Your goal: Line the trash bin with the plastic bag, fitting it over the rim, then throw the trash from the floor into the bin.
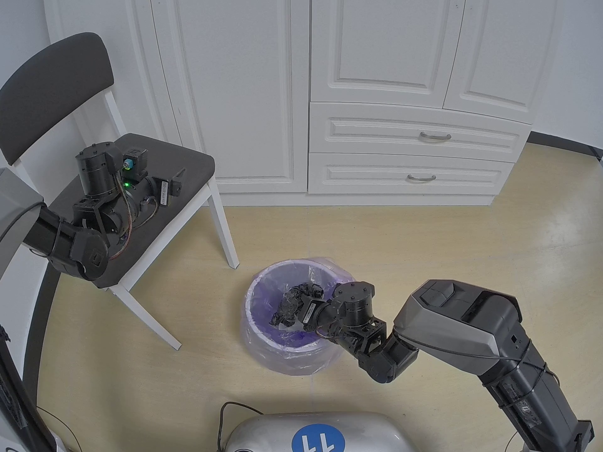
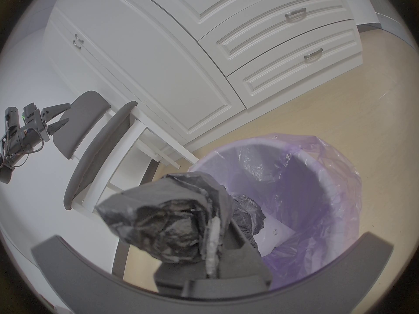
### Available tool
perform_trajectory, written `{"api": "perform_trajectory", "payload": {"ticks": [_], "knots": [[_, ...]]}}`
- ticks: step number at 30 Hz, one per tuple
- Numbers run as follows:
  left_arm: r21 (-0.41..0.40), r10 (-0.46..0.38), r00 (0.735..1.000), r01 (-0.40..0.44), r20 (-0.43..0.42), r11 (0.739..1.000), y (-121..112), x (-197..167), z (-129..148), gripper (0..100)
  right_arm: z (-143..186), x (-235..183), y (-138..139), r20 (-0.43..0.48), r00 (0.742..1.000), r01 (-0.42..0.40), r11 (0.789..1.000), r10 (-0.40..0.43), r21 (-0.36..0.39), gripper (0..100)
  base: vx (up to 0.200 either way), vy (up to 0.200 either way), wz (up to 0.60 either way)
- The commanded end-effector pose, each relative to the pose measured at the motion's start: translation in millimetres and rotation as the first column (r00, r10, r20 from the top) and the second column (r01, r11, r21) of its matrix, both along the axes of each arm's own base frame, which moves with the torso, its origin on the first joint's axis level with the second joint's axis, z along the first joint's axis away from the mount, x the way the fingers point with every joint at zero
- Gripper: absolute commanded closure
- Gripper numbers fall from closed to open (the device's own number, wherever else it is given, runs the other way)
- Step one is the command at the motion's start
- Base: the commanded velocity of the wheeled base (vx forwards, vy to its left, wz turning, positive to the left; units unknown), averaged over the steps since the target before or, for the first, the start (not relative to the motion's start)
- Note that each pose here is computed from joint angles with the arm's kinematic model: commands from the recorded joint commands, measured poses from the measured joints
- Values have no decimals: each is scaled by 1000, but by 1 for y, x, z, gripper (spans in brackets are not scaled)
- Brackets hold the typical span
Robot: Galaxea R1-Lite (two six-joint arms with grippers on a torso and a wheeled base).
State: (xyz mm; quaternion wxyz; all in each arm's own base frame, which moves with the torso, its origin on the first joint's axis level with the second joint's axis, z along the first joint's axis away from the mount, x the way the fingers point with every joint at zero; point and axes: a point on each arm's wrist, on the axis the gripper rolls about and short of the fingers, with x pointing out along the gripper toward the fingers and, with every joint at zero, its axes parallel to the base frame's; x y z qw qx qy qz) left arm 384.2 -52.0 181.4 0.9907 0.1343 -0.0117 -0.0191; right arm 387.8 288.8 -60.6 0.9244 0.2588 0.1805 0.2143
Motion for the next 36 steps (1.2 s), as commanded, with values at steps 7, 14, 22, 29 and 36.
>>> {"api": "perform_trajectory", "payload": {"ticks": [7,14,22,29,36], "knots": [[12,-6,1000,6,-8,1000,-3,0,-3,0,-1,0,0,15,1000,0,1000,0,9,0,0,0,0],[12,-5,1000,5,-8,1000,-2,0,-3,0,-1,-5,1,28,1000,-7,1000,7,17,0,0,0,0],[10,-6,1000,6,2,1000,-3,2,-4,0,20,-15,9,89,996,-32,997,26,66,0,0,0,0],[10,-6,1000,6,5,1000,-3,2,-4,0,34,-29,14,135,990,-58,994,45,92,0,0,0,0],[10,-5,1000,5,5,1000,-2,2,-4,0,31,-19,5,139,990,-41,996,29,82,0,0,0,0]]}}
